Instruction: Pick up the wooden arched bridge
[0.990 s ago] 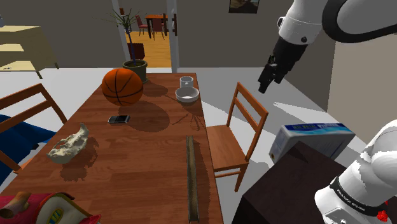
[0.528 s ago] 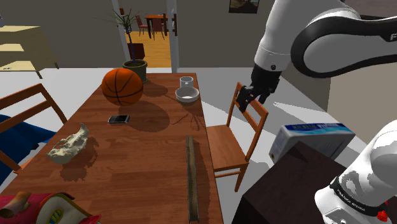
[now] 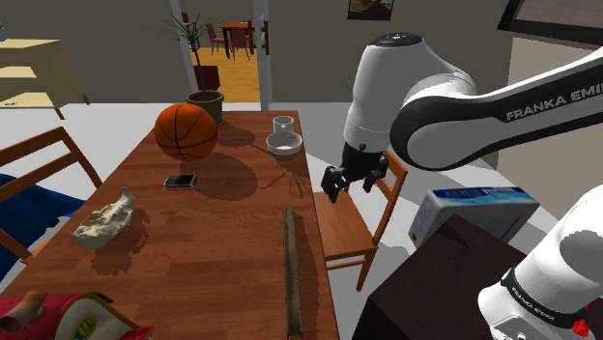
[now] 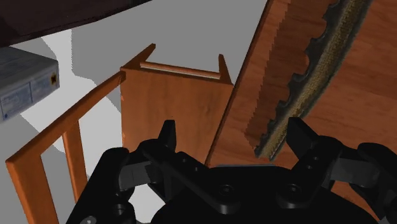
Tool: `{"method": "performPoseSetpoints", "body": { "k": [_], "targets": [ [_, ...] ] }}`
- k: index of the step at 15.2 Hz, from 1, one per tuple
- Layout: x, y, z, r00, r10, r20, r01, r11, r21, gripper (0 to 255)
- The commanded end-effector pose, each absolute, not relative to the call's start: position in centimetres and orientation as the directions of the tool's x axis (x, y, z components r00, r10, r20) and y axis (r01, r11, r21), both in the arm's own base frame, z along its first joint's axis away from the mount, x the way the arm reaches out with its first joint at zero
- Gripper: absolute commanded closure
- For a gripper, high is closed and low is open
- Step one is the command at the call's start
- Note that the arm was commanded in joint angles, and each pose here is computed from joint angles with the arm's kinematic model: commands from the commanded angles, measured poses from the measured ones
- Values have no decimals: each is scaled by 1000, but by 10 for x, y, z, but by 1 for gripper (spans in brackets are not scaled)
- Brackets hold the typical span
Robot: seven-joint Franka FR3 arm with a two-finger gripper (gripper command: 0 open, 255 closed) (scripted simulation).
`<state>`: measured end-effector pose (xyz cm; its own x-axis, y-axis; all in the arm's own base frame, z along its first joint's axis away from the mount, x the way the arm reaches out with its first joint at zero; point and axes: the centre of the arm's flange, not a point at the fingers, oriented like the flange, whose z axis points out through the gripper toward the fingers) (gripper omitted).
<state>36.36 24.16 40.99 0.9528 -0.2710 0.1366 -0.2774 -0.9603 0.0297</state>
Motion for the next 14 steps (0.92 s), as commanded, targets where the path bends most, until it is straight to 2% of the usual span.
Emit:
{"method": "performPoseSetpoints", "body": {
  "k": [1, 14],
  "targets": [
    [374, 259, 391, 941, -312, 128, -317, -948, 19, 0],
    [437, 363, 278, 840, -538, 68, -538, -843, -19, 0]
  ]
}}
